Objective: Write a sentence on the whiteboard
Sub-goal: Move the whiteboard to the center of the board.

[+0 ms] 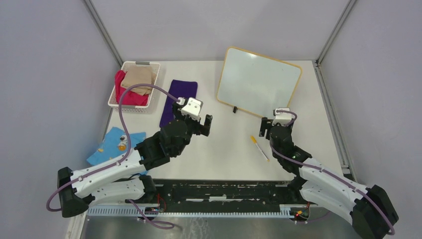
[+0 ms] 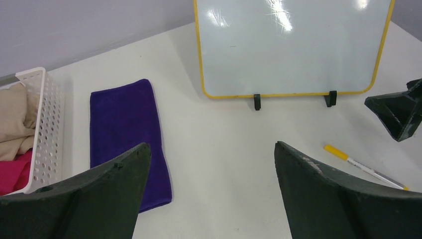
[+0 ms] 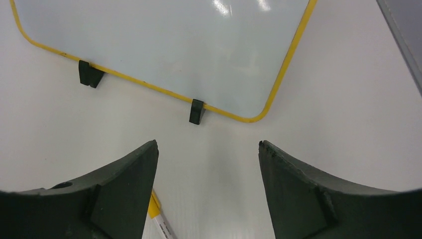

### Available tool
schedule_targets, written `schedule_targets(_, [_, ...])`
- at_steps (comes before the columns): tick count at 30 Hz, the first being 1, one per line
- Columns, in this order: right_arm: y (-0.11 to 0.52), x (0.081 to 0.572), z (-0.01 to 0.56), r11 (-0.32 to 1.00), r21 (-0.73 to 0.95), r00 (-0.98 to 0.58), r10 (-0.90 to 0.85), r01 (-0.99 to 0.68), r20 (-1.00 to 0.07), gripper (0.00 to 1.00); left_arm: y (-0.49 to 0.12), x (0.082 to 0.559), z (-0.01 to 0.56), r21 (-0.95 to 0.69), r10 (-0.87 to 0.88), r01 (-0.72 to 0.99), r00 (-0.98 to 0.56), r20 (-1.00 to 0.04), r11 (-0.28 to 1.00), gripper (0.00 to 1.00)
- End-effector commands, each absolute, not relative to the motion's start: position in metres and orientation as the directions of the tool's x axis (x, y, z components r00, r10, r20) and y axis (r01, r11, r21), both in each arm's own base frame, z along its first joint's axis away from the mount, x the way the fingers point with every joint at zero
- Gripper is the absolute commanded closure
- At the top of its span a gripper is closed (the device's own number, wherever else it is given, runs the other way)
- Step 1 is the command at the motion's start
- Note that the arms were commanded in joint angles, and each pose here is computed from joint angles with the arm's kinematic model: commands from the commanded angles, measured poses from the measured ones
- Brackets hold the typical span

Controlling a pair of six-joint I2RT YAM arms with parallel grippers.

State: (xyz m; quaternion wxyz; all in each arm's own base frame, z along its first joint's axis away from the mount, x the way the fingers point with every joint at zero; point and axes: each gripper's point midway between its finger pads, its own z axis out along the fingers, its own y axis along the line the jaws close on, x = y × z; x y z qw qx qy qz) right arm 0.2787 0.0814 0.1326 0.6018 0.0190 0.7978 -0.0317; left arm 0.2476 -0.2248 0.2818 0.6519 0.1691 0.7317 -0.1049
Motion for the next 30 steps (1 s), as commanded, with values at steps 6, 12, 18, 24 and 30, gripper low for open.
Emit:
schedule_targets(6, [0.085, 0.304, 0.117, 0.98, 0.1, -0.269, 0.144, 0.171, -0.952, 0.25, -0.226, 0.25, 0.297, 0.083, 0.116, 0.389, -0.061, -0.991, 0.918, 0.02])
schedule_targets(12, [0.086, 0.317, 0.105, 0.973, 0.109, -0.296, 0.167, 0.203, -0.94, 0.28, -0.224, 0.248, 0.301, 0.075, 0.104, 0.389, -0.055, -0.993, 0.918, 0.02])
schedule_targets(18, [0.088, 0.328, 0.092, 0.969, 0.113, -0.335, 0.184, 0.22, -0.924, 0.31, -0.224, 0.247, 0.304, 0.072, 0.1, 0.395, -0.052, -0.994, 0.916, 0.02])
schedule_targets(24, [0.09, 0.337, 0.079, 0.967, 0.109, -0.379, 0.192, 0.232, -0.905, 0.31, -0.225, 0.247, 0.304, 0.072, 0.102, 0.401, -0.053, -0.993, 0.913, 0.02])
schedule_targets(30, [0.091, 0.343, 0.072, 0.963, 0.12, -0.393, 0.21, 0.24, -0.895, 0.35, -0.225, 0.246, 0.304, 0.071, 0.101, 0.402, -0.053, -0.994, 0.913, 0.02])
